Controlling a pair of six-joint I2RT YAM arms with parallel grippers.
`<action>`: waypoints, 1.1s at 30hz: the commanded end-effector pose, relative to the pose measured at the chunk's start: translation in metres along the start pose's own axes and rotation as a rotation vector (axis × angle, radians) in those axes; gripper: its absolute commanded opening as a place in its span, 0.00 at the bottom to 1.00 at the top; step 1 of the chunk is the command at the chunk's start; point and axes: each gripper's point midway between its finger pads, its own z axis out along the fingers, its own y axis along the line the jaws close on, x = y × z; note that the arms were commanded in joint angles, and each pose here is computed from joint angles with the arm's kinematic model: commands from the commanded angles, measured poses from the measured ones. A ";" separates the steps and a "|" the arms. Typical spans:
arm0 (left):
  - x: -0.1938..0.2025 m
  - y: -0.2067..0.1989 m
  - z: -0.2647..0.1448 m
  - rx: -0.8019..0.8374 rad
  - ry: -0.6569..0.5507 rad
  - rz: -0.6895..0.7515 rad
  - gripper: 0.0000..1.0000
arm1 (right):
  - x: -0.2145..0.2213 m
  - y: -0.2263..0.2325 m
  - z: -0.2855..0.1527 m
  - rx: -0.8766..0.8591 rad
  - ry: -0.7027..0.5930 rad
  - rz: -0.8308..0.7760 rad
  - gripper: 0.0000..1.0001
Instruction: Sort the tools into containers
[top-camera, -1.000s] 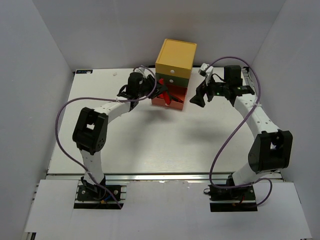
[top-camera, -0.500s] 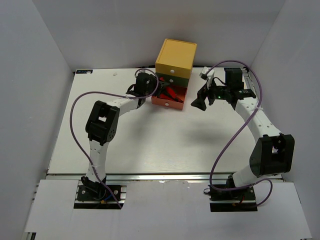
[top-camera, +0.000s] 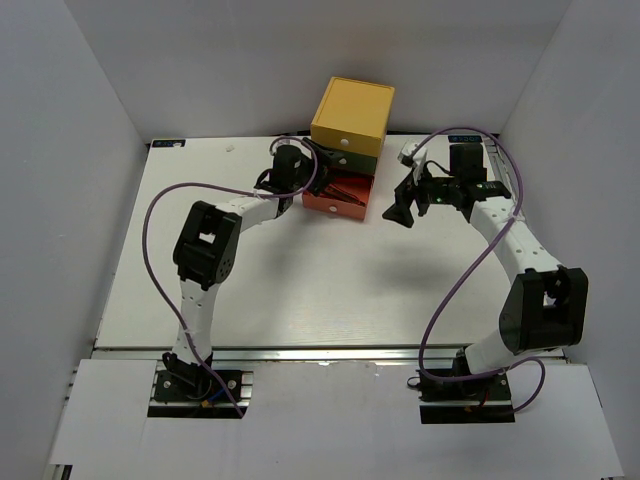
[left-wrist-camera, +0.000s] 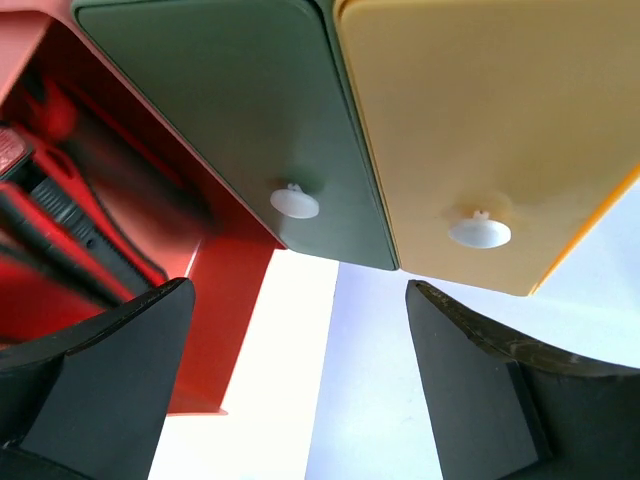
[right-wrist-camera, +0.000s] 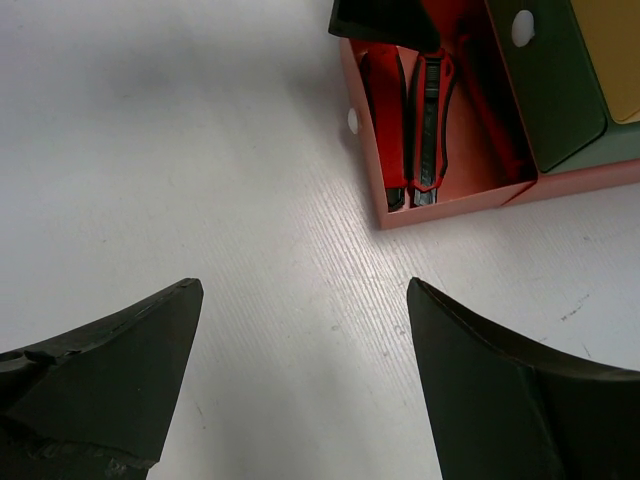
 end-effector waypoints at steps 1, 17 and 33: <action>-0.005 -0.053 -0.023 0.112 -0.011 0.041 0.98 | -0.009 0.008 -0.001 -0.056 -0.035 -0.050 0.89; -0.110 0.014 -0.180 -0.345 -0.315 0.419 0.98 | -0.023 0.072 0.075 -0.476 -0.083 -0.365 0.00; -0.156 0.103 -0.320 -0.514 -0.540 0.241 0.98 | 0.062 0.013 0.205 -0.008 0.394 -0.287 0.00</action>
